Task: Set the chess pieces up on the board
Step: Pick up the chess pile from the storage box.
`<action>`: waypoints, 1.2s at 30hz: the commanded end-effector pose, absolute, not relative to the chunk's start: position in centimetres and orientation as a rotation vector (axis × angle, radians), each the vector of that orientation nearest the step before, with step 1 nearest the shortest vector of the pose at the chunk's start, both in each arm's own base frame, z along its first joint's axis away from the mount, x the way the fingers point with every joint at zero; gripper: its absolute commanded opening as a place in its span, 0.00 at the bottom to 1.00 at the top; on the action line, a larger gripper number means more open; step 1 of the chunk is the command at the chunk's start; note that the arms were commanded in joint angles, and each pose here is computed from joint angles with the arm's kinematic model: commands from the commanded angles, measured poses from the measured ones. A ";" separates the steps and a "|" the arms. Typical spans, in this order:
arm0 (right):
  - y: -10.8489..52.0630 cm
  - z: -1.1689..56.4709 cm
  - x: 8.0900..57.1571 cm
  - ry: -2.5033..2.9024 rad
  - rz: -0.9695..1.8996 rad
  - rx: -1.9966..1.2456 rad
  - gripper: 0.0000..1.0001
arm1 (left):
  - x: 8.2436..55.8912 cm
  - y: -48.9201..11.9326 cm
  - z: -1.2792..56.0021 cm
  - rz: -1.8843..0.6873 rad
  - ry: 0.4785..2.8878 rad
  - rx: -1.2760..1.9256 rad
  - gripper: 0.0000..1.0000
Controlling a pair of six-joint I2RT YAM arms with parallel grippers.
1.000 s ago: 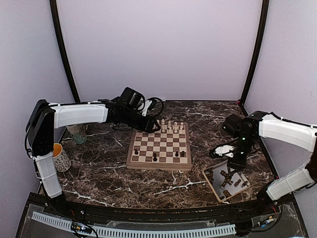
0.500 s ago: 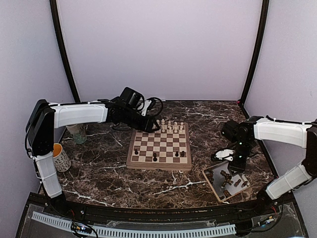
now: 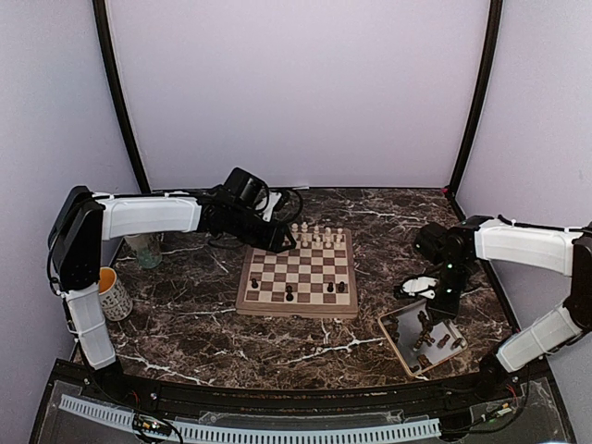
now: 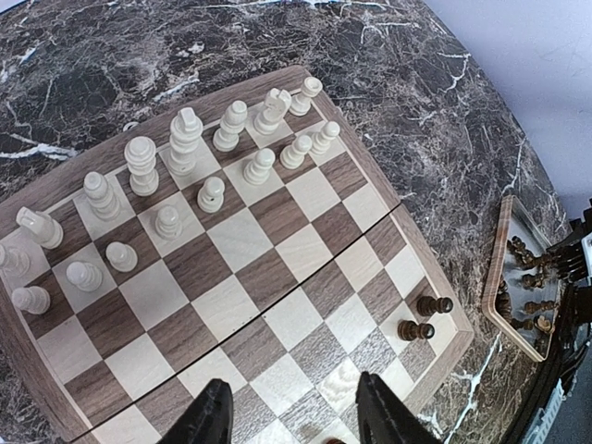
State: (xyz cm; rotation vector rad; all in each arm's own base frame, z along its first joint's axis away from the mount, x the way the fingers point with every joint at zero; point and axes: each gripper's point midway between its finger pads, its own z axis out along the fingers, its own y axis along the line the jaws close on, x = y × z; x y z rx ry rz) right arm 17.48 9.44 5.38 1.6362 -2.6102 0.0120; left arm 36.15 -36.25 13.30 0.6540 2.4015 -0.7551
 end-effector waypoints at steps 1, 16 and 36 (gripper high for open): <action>9.9 6.5 17.9 -2.630 -0.027 1.643 0.01 | 35.6 -35.9 15.6 -0.769 2.350 0.656 0.48; 12.7 10.6 18.2 -2.670 -0.232 1.718 0.01 | 35.4 -36.1 15.4 -0.794 2.351 0.656 0.48; 17.5 16.7 22.3 -2.836 -0.452 1.830 0.01 | 29.8 -41.9 19.4 -1.161 1.943 0.888 0.49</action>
